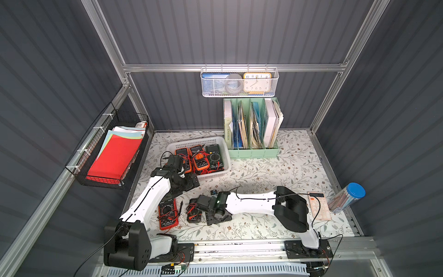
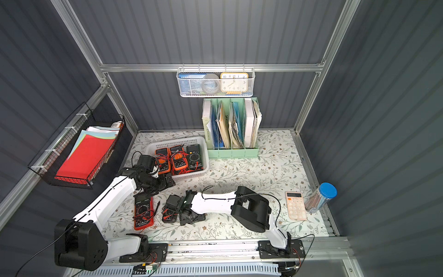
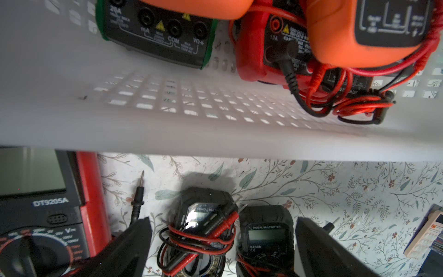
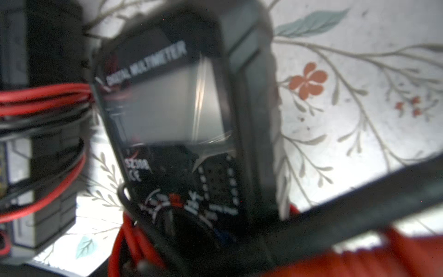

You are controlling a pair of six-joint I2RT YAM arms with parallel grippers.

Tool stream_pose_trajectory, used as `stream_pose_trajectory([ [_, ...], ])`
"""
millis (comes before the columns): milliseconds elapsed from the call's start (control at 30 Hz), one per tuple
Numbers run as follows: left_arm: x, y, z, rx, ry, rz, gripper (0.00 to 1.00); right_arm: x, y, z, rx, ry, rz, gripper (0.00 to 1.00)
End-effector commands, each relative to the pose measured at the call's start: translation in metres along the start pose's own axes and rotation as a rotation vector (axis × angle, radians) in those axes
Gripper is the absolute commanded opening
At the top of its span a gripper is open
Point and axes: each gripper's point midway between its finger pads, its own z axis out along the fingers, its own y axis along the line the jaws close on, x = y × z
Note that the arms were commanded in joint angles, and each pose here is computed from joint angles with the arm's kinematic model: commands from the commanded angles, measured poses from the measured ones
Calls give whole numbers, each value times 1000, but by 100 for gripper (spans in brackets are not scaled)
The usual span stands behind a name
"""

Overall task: Put the multimeter into the basket
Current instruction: Pick up the multimeter from the center of the board, then place the multimeter in the basket.

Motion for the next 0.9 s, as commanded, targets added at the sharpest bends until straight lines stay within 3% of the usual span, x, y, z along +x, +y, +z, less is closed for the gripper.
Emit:
stream_pose_trajectory([
  [0, -2, -4, -8, 12, -9, 4, 99, -4, -6, -17, -7, -23, -19, 58],
  [467, -26, -24, -29, 55, -70, -8, 99, -34, -24, -89, -80, -155, -30, 57],
  [867, -58, -48, -63, 90, -145, -9, 99, -138, -41, -138, -131, -327, -12, 57],
])
